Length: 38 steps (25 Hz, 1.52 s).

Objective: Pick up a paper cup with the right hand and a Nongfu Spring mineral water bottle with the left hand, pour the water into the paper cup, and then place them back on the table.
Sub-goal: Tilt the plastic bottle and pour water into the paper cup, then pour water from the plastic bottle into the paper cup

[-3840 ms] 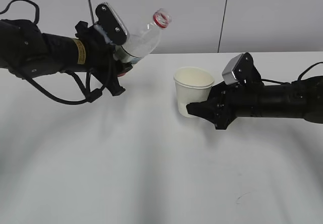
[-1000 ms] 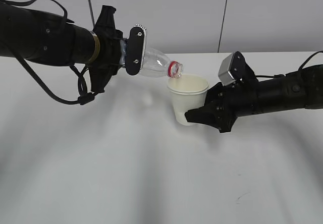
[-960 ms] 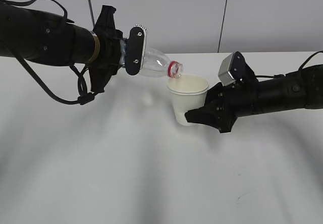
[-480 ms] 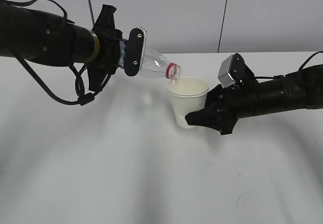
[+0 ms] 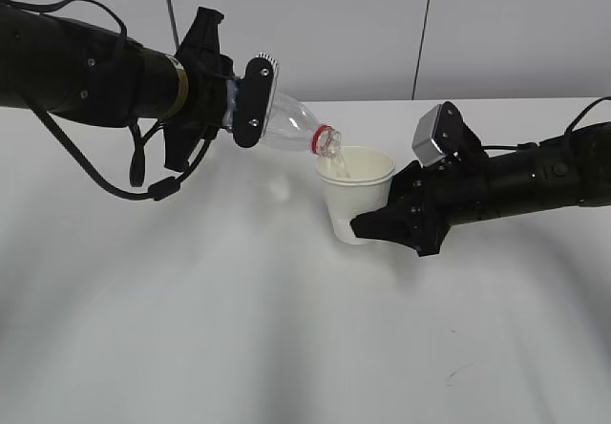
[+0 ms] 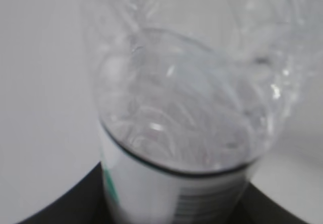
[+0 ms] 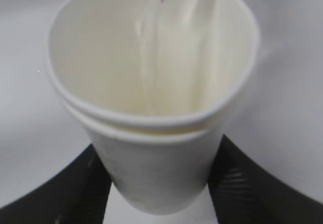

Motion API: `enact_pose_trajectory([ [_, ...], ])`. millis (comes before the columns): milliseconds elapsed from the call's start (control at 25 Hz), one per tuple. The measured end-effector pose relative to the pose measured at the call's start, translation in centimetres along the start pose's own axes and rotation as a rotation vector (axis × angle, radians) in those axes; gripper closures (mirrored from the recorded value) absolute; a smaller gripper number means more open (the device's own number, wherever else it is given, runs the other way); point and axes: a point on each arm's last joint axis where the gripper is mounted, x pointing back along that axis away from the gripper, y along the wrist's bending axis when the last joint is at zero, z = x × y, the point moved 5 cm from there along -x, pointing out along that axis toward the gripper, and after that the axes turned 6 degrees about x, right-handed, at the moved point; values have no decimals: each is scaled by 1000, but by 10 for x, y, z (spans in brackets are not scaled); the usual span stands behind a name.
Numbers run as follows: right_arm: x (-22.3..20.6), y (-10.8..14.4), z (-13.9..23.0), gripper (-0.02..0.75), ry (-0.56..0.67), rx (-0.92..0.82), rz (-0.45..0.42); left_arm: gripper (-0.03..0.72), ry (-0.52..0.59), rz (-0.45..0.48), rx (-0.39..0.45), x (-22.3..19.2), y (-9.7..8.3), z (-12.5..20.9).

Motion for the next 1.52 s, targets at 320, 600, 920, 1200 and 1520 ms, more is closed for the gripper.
enact_pose_trajectory([
  [320, 0, 2, 2, 330, 14, 5, -17, 387, 1, -1, -2, 0, 0, 0],
  [600, 0, 3, 3, 330, 18, 4, -21, 387, 0, -4, -20, 0, 0, 0],
  [920, 0, 5, 4, 330, 28, -2, -32, 387, 0, -4, -24, 0, 1, 0],
  [1200, 0, 5, 5, 330, 34, 0, -36, 387, 0, -5, -27, 0, 1, 0],
  [1520, 0, 6, 5, 330, 37, 4, -40, 387, 0, -8, -28, 0, 2, 0],
])
